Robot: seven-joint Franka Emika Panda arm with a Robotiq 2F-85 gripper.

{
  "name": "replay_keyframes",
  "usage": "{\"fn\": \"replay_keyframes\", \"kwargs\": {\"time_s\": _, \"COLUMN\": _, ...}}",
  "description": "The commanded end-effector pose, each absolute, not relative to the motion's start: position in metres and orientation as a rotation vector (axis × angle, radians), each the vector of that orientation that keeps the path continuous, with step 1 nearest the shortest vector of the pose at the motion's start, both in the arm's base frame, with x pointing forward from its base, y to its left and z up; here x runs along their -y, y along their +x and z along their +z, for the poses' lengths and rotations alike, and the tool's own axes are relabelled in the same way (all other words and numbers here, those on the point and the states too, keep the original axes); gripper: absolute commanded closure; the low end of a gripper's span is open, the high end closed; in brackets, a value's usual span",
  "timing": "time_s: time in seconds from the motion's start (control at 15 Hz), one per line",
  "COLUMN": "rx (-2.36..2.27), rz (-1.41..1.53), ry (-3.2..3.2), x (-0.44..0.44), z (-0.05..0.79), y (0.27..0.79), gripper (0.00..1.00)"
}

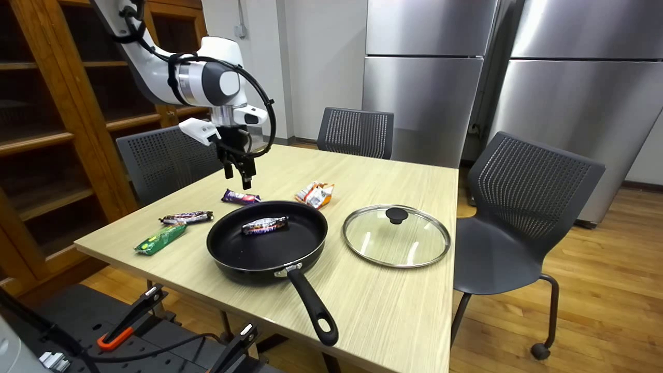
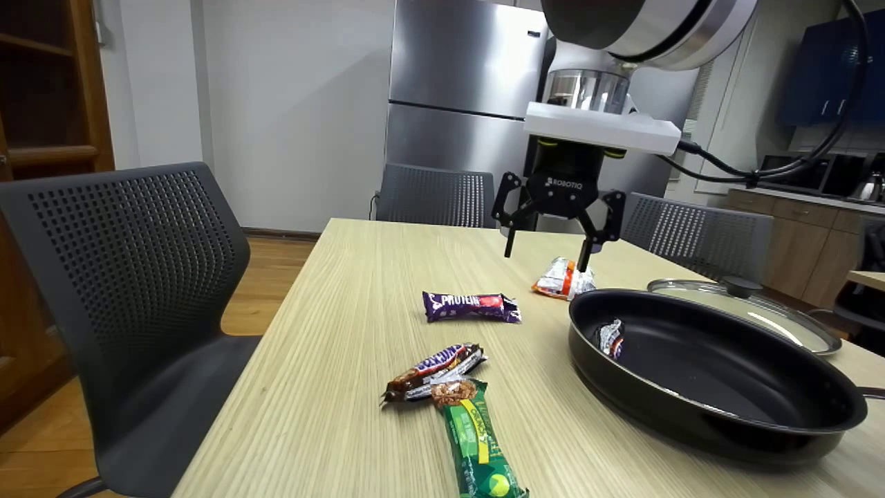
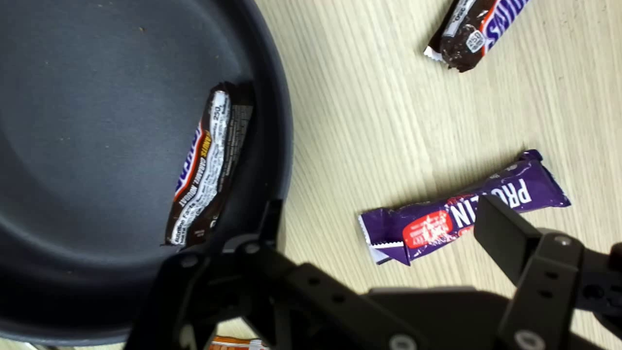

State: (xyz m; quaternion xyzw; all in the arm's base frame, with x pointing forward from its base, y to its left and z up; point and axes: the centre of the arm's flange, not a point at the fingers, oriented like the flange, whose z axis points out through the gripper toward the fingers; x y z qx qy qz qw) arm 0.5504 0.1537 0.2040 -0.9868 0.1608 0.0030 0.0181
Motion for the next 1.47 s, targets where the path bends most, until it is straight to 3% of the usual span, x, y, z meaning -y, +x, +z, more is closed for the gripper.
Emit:
{"fn": "replay_keyframes", "kwargs": {"time_s": 0.0, "rx": -0.597, "rz": 0.026, "ry": -3.036, "x": -0.171, "z": 0.214, "y": 0.564, "gripper": 0.0}}
{"fn": "replay_keyframes", "kwargs": {"time_s": 1.4, "rx": -1.125, "rz": 0.076, "ry": -2.795, "x": -0.237, "z": 0.163, "y": 0.618, "gripper": 0.0}}
